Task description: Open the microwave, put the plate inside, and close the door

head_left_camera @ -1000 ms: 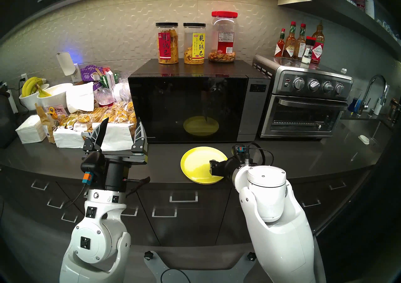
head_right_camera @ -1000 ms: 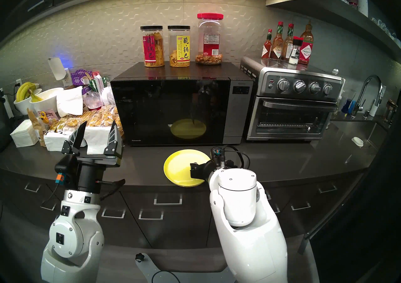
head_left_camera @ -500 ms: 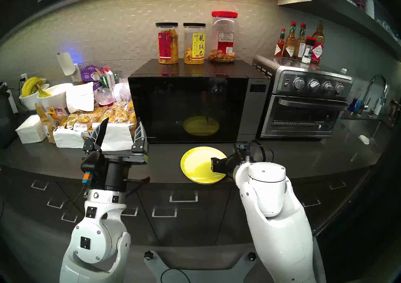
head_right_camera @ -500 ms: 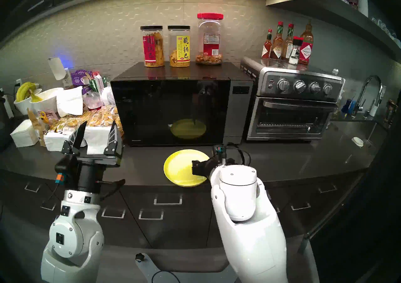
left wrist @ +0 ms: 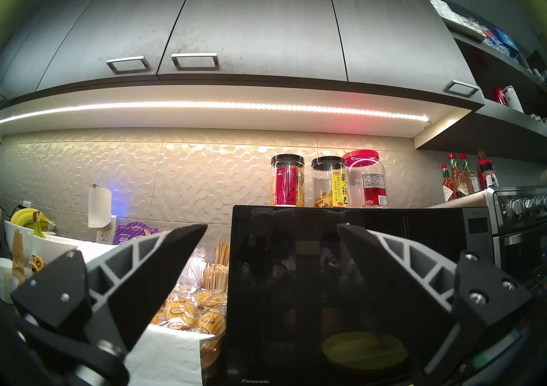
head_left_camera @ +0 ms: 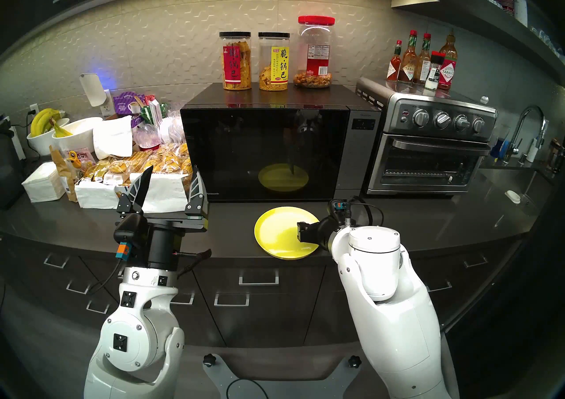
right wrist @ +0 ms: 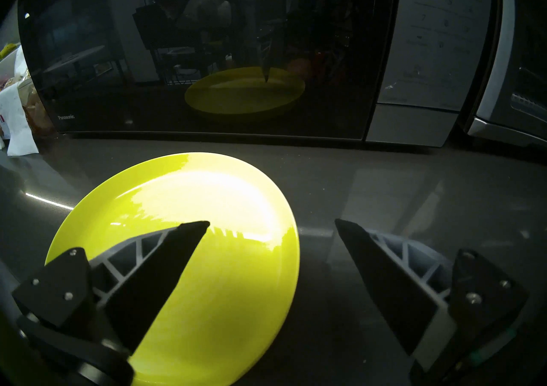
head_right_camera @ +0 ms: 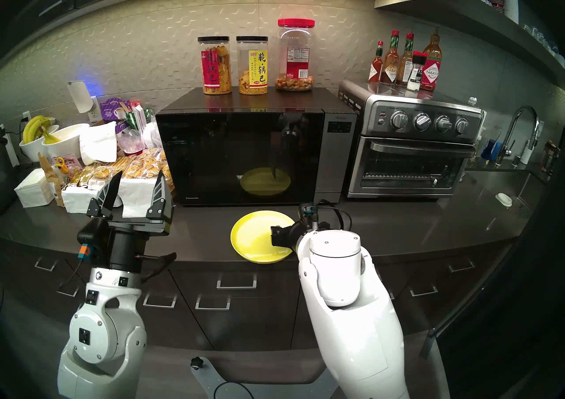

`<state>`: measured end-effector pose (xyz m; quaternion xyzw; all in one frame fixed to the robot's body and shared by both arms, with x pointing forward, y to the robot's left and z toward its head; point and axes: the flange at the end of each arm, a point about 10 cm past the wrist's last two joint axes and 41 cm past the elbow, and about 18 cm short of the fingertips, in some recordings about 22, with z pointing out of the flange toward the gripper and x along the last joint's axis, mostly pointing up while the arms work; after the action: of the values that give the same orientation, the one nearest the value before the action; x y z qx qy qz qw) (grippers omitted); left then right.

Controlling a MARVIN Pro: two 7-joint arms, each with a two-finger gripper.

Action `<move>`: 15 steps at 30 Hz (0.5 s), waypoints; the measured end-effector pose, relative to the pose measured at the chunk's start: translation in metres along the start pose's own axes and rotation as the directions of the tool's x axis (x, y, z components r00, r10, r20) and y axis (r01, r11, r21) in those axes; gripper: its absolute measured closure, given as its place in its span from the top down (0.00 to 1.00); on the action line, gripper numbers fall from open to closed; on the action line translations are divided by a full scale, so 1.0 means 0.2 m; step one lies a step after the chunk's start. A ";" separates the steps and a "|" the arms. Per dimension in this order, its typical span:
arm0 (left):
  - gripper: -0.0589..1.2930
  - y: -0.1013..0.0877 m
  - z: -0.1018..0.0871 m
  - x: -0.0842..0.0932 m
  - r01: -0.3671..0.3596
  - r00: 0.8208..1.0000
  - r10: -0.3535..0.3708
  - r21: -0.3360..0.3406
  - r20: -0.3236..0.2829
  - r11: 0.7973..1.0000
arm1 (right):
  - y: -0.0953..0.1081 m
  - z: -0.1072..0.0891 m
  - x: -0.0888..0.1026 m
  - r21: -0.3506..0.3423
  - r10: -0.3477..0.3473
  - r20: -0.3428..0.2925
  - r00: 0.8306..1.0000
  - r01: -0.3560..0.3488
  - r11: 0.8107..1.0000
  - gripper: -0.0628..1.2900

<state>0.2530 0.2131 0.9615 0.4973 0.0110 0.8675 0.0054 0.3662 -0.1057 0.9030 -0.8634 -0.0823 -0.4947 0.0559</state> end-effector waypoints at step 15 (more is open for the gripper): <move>0.99 0.00 0.00 0.00 0.000 1.000 0.000 0.000 0.000 1.000 | 0.01 0.01 0.00 0.010 0.011 0.003 1.000 -0.011 1.000 0.97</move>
<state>0.2530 0.2131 0.9615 0.4973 0.0110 0.8675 0.0054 0.3693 -0.1071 0.9024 -0.8642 -0.0803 -0.4926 0.0629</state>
